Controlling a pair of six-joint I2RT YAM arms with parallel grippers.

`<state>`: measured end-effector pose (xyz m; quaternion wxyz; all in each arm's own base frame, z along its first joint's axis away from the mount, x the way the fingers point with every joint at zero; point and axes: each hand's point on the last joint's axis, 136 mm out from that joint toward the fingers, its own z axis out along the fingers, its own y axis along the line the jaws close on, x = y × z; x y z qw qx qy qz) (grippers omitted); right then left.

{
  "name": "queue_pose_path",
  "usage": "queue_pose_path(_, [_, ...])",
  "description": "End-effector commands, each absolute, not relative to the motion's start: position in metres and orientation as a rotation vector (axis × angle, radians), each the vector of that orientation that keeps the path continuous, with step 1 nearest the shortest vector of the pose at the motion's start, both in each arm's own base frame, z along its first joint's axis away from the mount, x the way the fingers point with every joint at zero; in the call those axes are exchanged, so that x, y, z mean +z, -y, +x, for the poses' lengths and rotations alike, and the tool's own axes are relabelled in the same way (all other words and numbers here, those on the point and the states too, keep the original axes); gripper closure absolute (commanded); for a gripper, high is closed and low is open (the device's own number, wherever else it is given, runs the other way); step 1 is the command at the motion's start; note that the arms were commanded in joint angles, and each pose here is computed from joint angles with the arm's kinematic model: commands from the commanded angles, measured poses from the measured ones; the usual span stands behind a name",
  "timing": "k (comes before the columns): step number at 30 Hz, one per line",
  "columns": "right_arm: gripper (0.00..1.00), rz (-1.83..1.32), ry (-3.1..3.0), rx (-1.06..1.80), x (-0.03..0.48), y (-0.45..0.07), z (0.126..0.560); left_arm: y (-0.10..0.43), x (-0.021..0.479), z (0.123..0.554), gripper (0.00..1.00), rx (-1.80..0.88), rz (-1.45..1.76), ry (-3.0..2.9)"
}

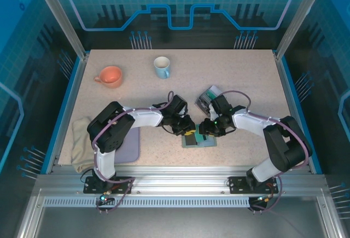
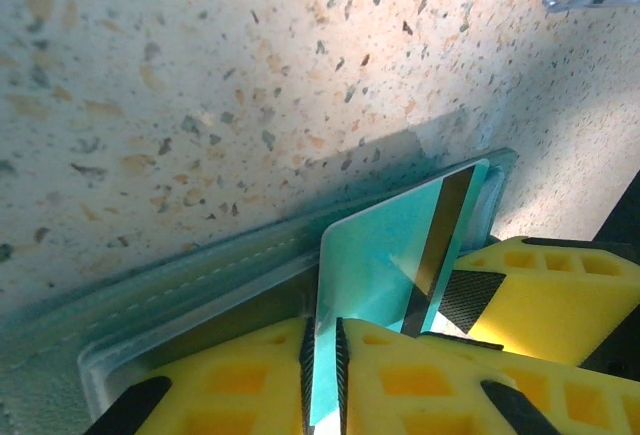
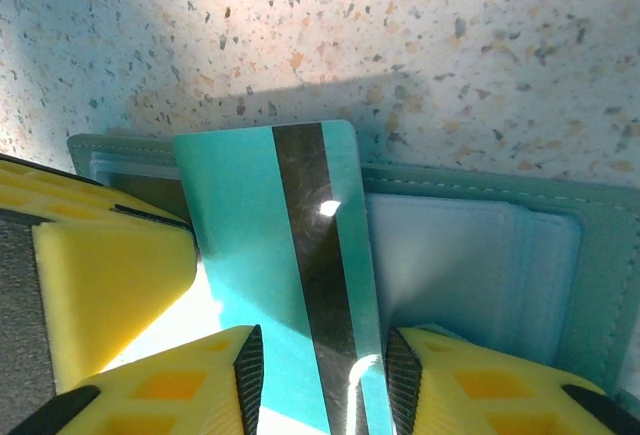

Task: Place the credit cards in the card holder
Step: Pick up the credit card from the card holder.

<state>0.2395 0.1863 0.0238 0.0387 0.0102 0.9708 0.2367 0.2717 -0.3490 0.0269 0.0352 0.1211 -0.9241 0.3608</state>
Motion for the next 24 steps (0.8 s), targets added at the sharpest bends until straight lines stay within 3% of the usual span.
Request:
queue_pose_path(1, [0.60, 0.103, -3.094, 0.664, 0.000, -0.173, 0.219, 0.345, 0.021, 0.266, 0.85, 1.066, 0.352, 2.851])
queue_pose_path(11, [0.72, 0.078, -3.011, 0.861, 0.022, -0.189, 0.230, 0.341, 0.011, 0.261, 0.86, 1.021, 0.344, 2.846])
queue_pose_path(20, [0.75, 0.125, -2.953, 0.985, 0.033, -0.192, 0.235, 0.342, 0.012, 0.262, 0.87, 1.020, 0.334, 2.854])
queue_pose_path(24, [0.83, 0.153, -2.940, 1.026, 0.033, -0.191, 0.237, 0.345, 0.020, 0.265, 0.87, 1.058, 0.312, 2.864])
